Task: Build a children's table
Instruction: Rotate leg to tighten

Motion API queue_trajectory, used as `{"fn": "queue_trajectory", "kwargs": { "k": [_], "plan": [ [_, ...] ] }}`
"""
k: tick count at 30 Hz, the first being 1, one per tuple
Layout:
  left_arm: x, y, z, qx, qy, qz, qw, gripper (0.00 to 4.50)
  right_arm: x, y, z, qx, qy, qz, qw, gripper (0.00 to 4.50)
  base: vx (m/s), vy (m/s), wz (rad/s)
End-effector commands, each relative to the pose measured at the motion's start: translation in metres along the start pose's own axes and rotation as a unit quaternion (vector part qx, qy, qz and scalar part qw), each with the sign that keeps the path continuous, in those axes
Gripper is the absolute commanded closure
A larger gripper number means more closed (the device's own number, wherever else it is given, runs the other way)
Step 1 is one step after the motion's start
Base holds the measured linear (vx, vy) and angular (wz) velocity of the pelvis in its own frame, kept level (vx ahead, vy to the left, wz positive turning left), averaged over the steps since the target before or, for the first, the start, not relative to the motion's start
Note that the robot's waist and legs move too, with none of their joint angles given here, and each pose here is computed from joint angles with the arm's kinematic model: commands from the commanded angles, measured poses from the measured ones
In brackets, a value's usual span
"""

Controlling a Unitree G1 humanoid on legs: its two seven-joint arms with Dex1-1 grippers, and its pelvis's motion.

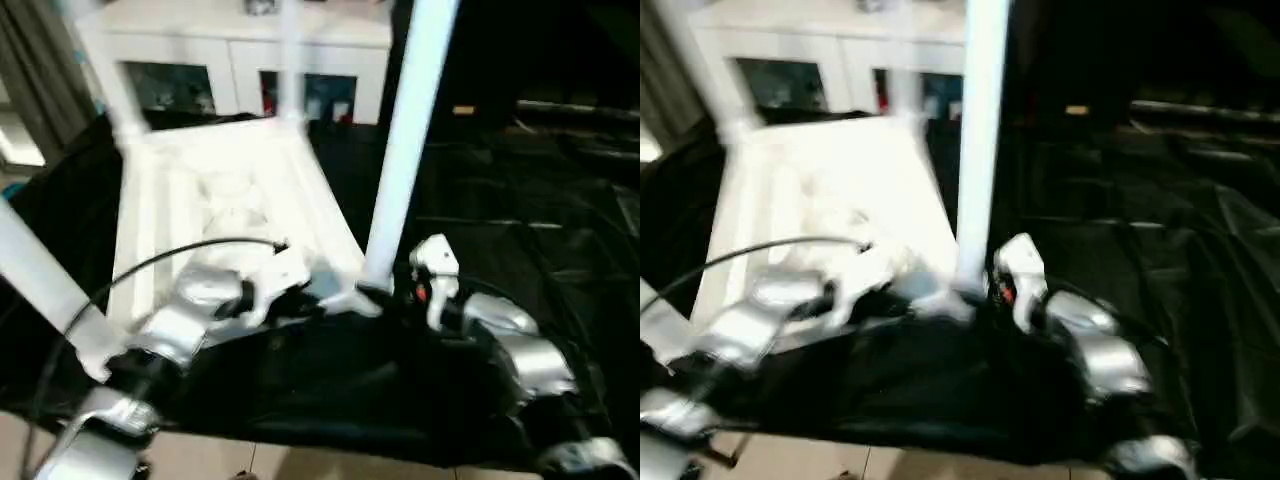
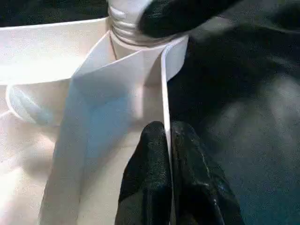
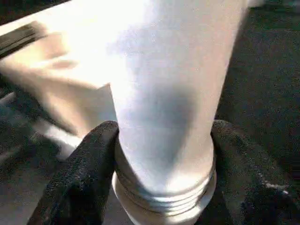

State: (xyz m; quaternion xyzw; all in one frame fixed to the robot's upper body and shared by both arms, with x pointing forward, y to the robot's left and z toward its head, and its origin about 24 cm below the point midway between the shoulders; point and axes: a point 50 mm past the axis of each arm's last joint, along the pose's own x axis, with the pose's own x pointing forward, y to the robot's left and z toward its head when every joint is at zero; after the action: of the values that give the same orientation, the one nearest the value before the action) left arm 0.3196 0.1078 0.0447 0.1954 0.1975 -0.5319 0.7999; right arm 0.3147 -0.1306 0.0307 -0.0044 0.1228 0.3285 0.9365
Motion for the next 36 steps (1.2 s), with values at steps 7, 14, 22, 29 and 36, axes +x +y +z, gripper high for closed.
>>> {"fn": "queue_trajectory", "kwargs": {
  "k": [7,14,22,29,36],
  "plan": [
    [0.030,0.004,0.005,-0.064,0.006,0.113,0.992,4.50,0.020,0.004,-0.019,0.002,0.063,-0.127,0.990,1.79,0.000,0.000,0.00],
    [0.029,0.004,0.004,-0.060,0.008,0.100,0.993,4.50,0.022,0.003,-0.002,0.006,0.001,-0.107,0.994,1.02,0.000,0.000,0.00],
    [0.015,0.001,-0.004,-0.040,0.001,0.039,0.998,4.50,-0.006,0.007,0.009,-0.056,0.018,0.107,0.993,0.81,0.000,0.000,0.00],
    [-0.013,-0.016,-0.009,0.004,-0.018,-0.115,0.993,4.50,-0.035,-0.010,0.015,-0.107,0.040,0.160,0.980,0.81,0.000,0.000,0.00],
    [-0.026,-0.022,-0.007,0.003,-0.022,-0.162,0.986,4.50,-0.041,-0.007,0.018,-0.109,0.050,0.200,0.972,0.81,0.000,0.000,0.00]
  ]
}}
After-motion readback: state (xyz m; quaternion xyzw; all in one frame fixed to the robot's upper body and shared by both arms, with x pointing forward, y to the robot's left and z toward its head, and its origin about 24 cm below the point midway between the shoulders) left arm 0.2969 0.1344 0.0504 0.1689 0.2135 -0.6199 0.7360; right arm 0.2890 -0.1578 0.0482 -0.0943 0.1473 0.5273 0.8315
